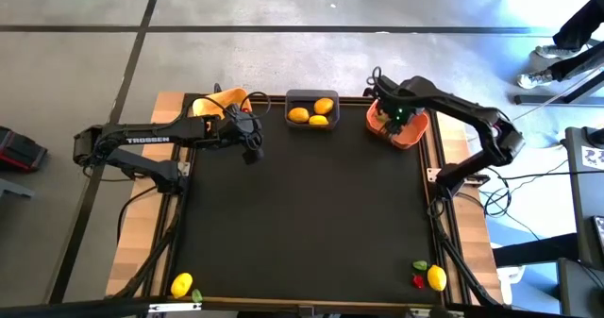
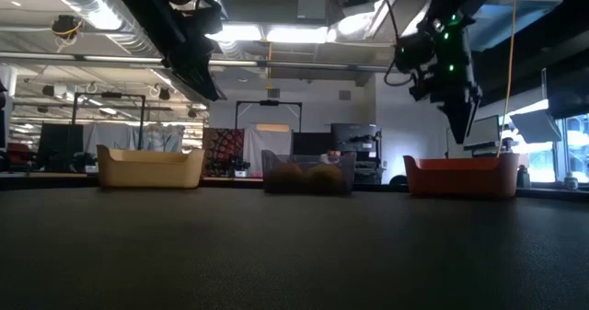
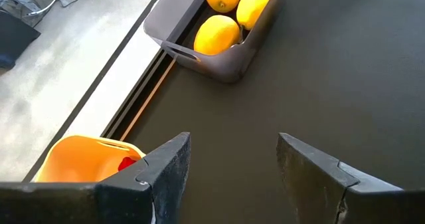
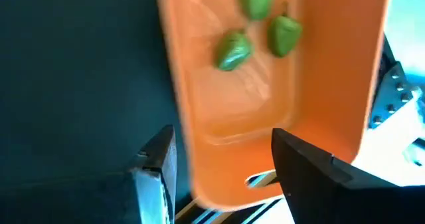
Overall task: Sort produce into baskets
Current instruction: Put the green chili pepper into the orange bin
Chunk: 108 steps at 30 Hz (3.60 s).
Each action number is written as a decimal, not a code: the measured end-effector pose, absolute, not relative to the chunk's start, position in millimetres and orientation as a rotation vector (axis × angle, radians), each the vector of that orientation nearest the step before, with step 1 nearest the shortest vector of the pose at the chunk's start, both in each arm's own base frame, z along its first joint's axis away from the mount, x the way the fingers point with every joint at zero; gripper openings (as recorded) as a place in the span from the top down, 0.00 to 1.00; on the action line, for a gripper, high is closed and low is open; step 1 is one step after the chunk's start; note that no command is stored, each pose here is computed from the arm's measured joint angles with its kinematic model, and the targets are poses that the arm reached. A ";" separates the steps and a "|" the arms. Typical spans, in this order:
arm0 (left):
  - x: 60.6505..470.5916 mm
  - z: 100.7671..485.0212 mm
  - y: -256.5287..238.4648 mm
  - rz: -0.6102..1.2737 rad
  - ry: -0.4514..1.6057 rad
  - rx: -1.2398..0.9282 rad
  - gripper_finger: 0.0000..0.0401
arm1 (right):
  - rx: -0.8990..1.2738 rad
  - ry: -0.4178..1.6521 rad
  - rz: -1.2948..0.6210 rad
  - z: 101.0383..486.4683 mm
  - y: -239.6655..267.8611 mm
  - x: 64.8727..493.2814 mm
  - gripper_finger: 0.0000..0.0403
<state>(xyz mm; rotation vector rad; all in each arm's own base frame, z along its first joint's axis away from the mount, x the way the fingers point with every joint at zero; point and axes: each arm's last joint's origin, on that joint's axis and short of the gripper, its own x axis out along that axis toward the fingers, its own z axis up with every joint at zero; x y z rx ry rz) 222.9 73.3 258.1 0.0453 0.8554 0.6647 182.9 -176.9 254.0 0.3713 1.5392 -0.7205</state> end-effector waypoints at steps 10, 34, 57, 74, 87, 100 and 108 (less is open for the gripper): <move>223.3 258.4 73.4 0.665 0.850 0.044 0.45 | 0.430 1.517 -0.530 267.9 -116.0 204.0 0.56; 223.3 258.2 72.9 0.667 0.849 0.036 0.45 | 0.365 1.568 -0.271 267.9 22.2 232.1 0.56; 233.5 258.3 26.3 0.518 0.804 0.019 0.45 | 0.347 1.562 -0.206 268.0 157.9 180.2 0.56; 234.6 258.4 16.2 0.500 0.785 -0.017 0.45 | 0.367 1.502 -0.136 262.1 211.3 145.3 0.56; 234.6 258.4 16.3 0.500 0.786 -0.016 0.45 | 0.267 1.609 -0.131 226.2 236.0 153.3 0.56; 234.5 258.4 16.3 0.500 0.786 -0.015 0.45 | 0.115 1.705 -0.136 199.6 250.3 139.1 0.56; 234.5 258.4 16.3 0.500 0.786 -0.015 0.45 | 0.122 1.763 -0.134 176.1 247.2 125.4 0.56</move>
